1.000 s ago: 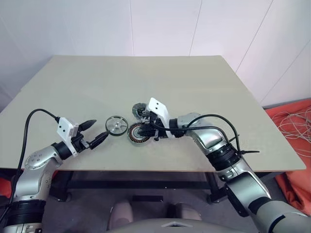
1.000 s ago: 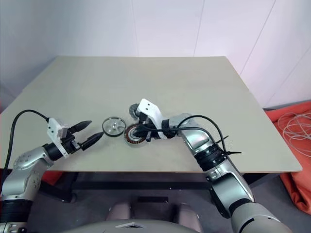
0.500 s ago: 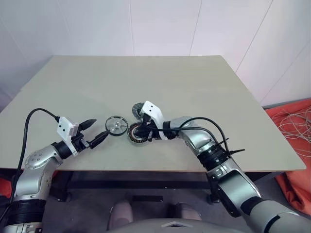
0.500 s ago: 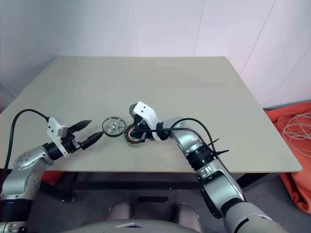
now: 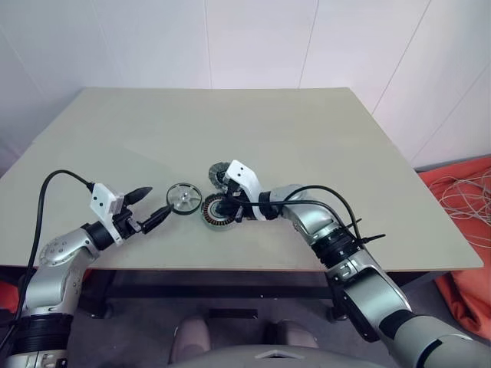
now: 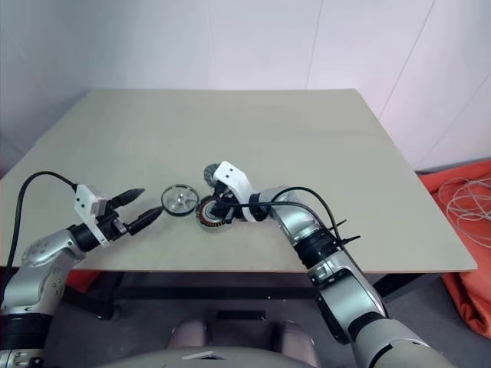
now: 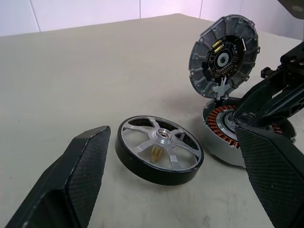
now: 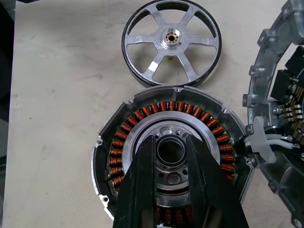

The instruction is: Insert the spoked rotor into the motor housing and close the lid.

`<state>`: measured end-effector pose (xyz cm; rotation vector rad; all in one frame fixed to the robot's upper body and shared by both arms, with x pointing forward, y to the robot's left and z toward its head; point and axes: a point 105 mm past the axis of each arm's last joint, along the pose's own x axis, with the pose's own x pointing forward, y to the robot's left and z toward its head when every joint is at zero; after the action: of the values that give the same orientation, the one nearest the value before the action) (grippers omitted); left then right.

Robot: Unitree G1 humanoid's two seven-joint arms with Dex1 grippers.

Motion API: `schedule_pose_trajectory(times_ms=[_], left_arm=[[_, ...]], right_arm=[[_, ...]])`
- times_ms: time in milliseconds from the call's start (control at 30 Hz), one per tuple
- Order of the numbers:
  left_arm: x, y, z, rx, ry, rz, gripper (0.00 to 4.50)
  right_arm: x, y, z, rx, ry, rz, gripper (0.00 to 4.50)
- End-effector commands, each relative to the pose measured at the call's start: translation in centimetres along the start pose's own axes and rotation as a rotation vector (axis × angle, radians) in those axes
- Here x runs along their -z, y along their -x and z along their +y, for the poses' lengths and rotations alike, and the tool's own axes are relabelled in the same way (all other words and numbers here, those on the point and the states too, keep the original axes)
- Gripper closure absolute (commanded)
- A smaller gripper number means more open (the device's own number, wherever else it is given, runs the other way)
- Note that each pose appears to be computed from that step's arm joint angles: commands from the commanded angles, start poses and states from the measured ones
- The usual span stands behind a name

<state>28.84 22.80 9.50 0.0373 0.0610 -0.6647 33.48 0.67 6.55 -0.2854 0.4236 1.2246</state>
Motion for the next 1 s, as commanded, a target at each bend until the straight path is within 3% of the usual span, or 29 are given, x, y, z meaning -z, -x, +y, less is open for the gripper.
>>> schedule_pose_trajectory(times_ms=[33, 800, 1000], left_arm=[[-1.19, -0.27, 0.13, 0.002, -0.040, -0.035, 0.00], [-1.13, -0.37, 0.16, -0.003, -0.040, -0.037, 0.00], [-1.15, -0.41, 0.19, -0.006, -0.040, -0.037, 0.00]], right_arm=[[-1.99, 0.47, -0.72, 0.022, 0.039, -0.051, 3.92], [-1.17, 0.30, -0.13, -0.012, -0.002, -0.037, 3.92], [-1.53, 0.37, 0.10, -0.022, -0.010, -0.049, 1.88]])
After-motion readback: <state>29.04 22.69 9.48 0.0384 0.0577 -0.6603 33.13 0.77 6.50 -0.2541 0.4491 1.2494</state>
